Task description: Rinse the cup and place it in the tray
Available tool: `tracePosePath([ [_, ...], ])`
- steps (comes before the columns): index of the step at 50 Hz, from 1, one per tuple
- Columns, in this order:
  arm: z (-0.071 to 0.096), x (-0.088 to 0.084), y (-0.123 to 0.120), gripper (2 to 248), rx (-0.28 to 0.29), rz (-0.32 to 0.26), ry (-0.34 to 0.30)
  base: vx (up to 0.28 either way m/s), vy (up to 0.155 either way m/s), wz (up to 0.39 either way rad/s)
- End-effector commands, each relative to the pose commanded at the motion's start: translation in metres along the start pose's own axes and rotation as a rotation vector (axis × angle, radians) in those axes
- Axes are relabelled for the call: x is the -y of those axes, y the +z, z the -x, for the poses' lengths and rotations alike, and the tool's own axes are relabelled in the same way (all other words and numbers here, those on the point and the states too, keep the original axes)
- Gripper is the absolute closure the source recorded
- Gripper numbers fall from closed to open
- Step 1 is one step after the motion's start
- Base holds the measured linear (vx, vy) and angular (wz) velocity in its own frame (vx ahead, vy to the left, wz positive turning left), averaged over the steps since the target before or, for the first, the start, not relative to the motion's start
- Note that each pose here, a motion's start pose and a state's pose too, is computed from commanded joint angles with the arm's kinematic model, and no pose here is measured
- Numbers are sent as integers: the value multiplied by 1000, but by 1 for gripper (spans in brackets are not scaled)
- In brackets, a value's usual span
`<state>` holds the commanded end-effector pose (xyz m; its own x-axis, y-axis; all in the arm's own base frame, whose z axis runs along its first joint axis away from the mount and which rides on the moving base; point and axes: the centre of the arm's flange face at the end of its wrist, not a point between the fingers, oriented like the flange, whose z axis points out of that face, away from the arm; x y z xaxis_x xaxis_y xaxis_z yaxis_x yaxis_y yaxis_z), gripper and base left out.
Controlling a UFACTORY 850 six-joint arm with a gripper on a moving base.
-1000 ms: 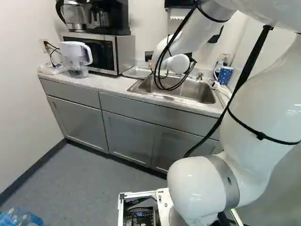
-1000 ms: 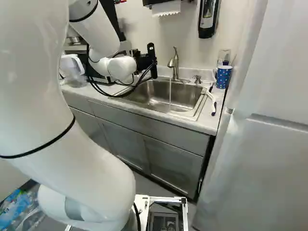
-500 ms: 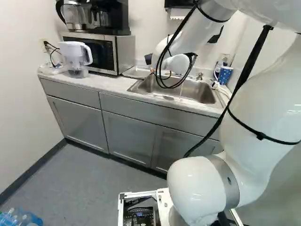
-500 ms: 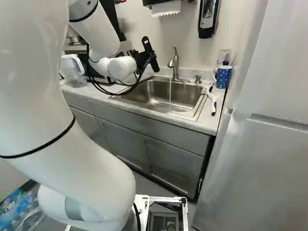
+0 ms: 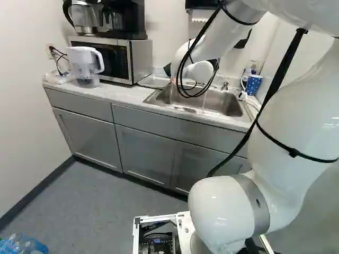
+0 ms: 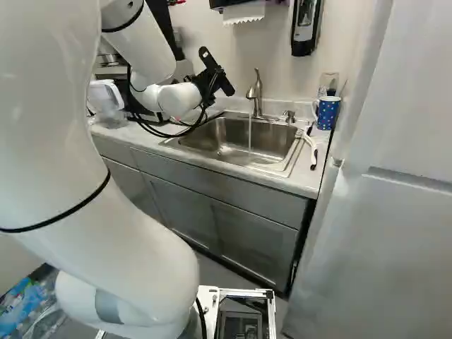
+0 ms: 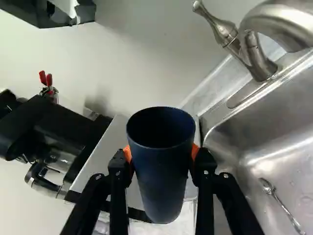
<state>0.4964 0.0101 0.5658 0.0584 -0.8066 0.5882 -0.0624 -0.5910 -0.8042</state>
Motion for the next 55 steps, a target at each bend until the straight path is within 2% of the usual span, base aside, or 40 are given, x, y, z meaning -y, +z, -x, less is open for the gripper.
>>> tracePosePath([
  [55, 0, 0, 0, 125, 0, 0, -578, 0, 0, 0],
])
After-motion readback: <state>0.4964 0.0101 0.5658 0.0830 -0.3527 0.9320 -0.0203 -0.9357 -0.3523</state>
